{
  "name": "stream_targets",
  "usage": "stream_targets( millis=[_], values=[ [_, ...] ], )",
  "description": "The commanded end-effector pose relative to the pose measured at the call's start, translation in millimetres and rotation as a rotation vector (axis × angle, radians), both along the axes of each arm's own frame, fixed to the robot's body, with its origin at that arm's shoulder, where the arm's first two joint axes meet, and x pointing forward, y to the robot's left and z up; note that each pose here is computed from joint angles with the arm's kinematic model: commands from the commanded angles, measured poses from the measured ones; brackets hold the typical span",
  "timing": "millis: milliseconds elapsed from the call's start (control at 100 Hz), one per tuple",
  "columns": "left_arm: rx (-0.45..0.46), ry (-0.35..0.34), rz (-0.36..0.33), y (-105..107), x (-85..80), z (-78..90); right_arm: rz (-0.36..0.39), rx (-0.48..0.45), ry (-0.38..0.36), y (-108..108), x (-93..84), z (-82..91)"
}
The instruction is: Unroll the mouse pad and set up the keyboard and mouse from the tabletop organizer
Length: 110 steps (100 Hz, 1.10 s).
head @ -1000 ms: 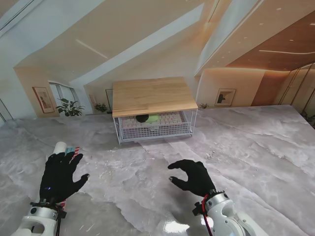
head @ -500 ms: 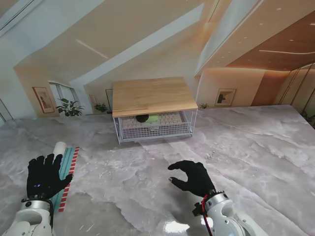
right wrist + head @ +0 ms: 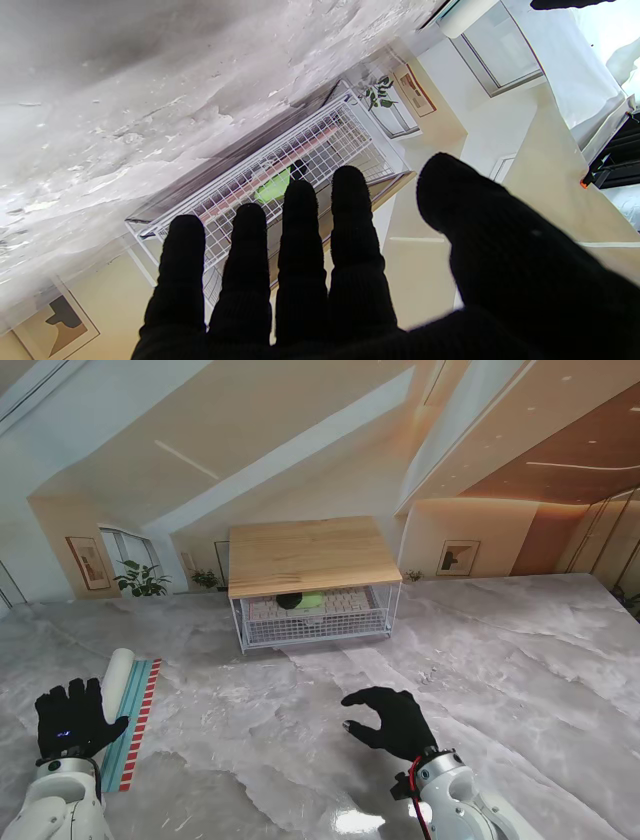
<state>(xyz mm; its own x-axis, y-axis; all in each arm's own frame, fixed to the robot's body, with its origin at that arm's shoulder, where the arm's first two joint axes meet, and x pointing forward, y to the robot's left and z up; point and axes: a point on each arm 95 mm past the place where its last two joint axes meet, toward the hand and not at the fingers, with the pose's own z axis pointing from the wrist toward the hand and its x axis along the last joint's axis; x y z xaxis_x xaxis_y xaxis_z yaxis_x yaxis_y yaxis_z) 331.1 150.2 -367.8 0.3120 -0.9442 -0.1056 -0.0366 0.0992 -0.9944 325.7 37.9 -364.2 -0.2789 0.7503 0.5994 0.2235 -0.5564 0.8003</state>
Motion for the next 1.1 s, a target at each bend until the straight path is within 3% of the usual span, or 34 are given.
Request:
stream_targets(
  millis=[0,470,840,1090],
  values=[
    [-0.009,0.029,0.016,0.7,3.9,-2.2,0.013,-0.002,0.014,3.8,-3.0,-1.3],
    [-0.055,0.095,0.132,7.2,28.3,-15.8,0.006,-0.014,0.020,3.5,-3.4,-2.5],
    [-0.134,0.150,0.205,4.9,26.0,-26.6,-0.005,-0.011,0.021,2.0,-4.0,-3.5],
    [-0.188,0.050,0.177,5.6,20.8,-23.6,-0.007,-0.007,0.022,1.9,-4.5,-4.5]
  ],
)
